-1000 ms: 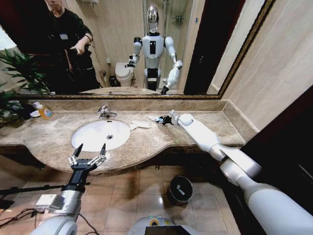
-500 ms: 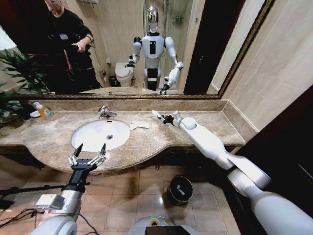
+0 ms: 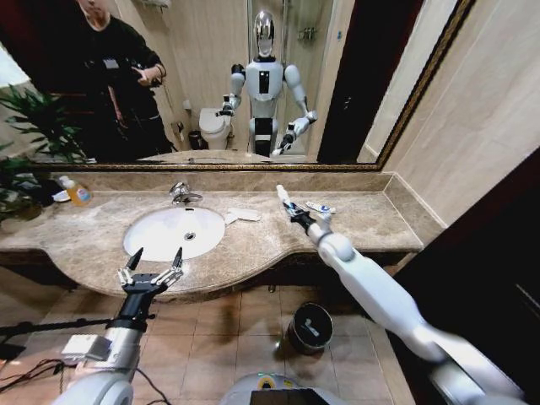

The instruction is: Pick up the trash from the sink and place it in the trash bin.

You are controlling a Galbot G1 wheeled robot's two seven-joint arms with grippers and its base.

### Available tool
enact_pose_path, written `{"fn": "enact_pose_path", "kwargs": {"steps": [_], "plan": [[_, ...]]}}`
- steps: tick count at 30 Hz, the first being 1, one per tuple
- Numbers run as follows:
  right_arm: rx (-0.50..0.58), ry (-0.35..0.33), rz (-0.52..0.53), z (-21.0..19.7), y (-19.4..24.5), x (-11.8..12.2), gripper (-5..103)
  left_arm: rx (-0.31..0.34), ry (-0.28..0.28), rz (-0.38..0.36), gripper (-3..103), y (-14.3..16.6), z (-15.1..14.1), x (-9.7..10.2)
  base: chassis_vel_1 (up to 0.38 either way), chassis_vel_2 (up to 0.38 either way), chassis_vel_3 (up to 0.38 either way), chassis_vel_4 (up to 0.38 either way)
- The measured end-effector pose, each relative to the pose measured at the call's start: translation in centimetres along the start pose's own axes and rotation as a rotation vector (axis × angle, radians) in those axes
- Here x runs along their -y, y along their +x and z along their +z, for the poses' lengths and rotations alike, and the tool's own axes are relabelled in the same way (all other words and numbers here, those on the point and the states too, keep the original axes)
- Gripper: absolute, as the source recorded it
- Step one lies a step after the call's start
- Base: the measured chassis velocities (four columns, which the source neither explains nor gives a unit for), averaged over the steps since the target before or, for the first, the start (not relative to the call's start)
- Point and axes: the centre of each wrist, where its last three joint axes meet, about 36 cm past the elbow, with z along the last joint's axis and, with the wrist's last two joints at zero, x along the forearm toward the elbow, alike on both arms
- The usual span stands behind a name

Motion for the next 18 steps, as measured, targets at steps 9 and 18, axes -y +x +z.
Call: {"fn": "enact_pose_path", "kwargs": {"steps": [9, 18], "plan": [[0.072, -0.007, 0.047, 2.2, 6.5, -1.2, 18, 0.0, 0.0, 0.0, 100, 0.0, 0.0, 0.0, 0.0, 0.0, 0.0, 0.0], [0.059, -0.028, 0.131, 3.2, 13.4, -1.2, 18, 0.0, 0.0, 0.0, 100, 0.0, 0.0, 0.0, 0.0, 0.0, 0.0, 0.0]]}}
